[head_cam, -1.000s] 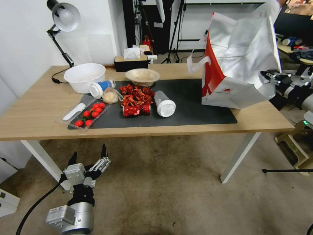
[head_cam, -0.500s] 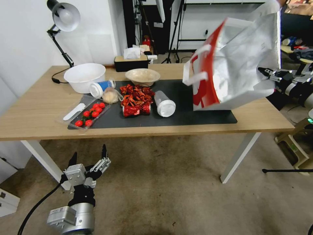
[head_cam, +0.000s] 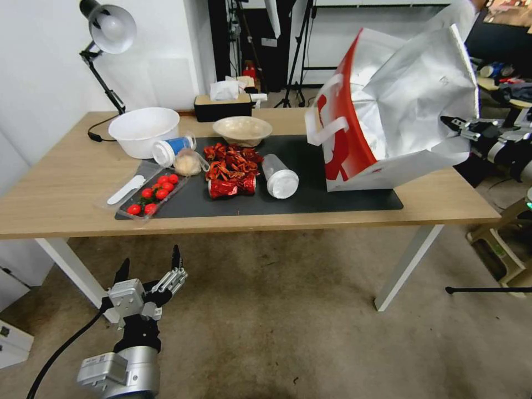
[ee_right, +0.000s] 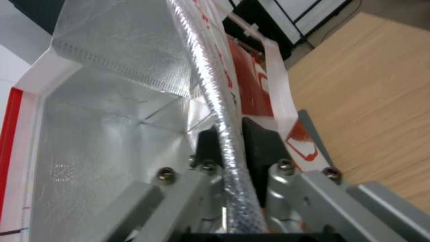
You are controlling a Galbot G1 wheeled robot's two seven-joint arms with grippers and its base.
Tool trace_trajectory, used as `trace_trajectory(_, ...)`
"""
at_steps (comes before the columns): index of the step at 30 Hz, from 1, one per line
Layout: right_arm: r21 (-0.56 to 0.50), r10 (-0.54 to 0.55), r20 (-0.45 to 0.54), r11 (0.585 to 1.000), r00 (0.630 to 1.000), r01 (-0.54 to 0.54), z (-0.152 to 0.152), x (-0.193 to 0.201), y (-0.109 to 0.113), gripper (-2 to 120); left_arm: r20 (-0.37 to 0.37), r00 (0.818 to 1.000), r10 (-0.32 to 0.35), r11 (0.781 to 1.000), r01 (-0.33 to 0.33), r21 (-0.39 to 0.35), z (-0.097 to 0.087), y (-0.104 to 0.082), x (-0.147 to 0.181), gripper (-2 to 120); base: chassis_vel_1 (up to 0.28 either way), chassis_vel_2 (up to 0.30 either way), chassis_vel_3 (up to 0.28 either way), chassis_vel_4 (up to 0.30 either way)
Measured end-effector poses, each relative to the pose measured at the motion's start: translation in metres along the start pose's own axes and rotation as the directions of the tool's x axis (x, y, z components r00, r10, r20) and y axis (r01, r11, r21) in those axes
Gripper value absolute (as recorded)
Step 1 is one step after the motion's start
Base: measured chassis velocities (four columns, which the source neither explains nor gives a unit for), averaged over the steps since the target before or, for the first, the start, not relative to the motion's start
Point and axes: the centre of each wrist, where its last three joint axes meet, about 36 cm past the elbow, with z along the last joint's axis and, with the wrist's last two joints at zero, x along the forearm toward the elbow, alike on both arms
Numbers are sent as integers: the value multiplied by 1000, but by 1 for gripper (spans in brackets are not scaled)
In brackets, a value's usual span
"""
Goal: Pick up the food delivery bag from the floor and place it on the table.
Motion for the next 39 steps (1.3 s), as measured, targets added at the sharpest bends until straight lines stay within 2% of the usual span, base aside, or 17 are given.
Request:
trace_trajectory(2, 9, 1, 7, 1000, 1000, -1, 0, 0, -1, 15, 0, 1000, 0, 1000, 0, 0, 0, 0, 0, 100, 0, 0, 0, 0)
trace_trajectory(5, 37, 0, 34, 999, 999, -2, 2, -2, -3, 31, 0, 1000, 1, 1000, -1, 0, -1, 0, 1, 100, 0, 0, 0, 0)
trace_trajectory(7, 45, -2, 40, 999, 999, 0, 2, -2, -4, 33, 0, 1000, 1, 1000, -1, 0, -1, -1, 1, 100, 0, 0, 0, 0)
trace_trajectory(14, 152, -30, 102, 988, 994, 14, 4, -5, -10, 64, -3, 1000, 5, 1000, -5, 0, -1, -2, 3, 100, 0, 0, 0, 0)
trace_trajectory(16, 173, -36, 115, 985, 993, 15, 4, -6, -11, 67, -4, 1000, 6, 1000, -6, -1, -1, -3, 3, 100, 0, 0, 0, 0)
trace_trajectory(18, 214, -52, 133, 977, 990, 23, 6, -8, -14, 77, -5, 1000, 7, 1000, -7, -2, 0, -3, 4, 100, 0, 0, 0, 0)
trace_trajectory(19, 214, -52, 133, 977, 990, 23, 6, -8, -14, 77, -5, 1000, 7, 1000, -7, -2, 0, -3, 4, 100, 0, 0, 0, 0)
trace_trajectory(22, 281, -81, 140, 959, 987, 39, 11, -9, -17, 92, -6, 1000, 7, 1000, -7, -3, 0, -3, 4, 100, 0, 0, 0, 0)
trace_trajectory(27, 317, -98, 129, 947, 987, 52, 17, -8, -16, 100, -3, 1000, 6, 1000, -6, -1, -2, -2, 4, 100, 0, 0, 0, 0)
trace_trajectory(39, 343, -97, 114, 938, 989, 52, 27, -4, -16, 100, 12, 1000, -1, 1000, 1, -6, -7, 1, 2, 100, 0, 0, 0, 0)
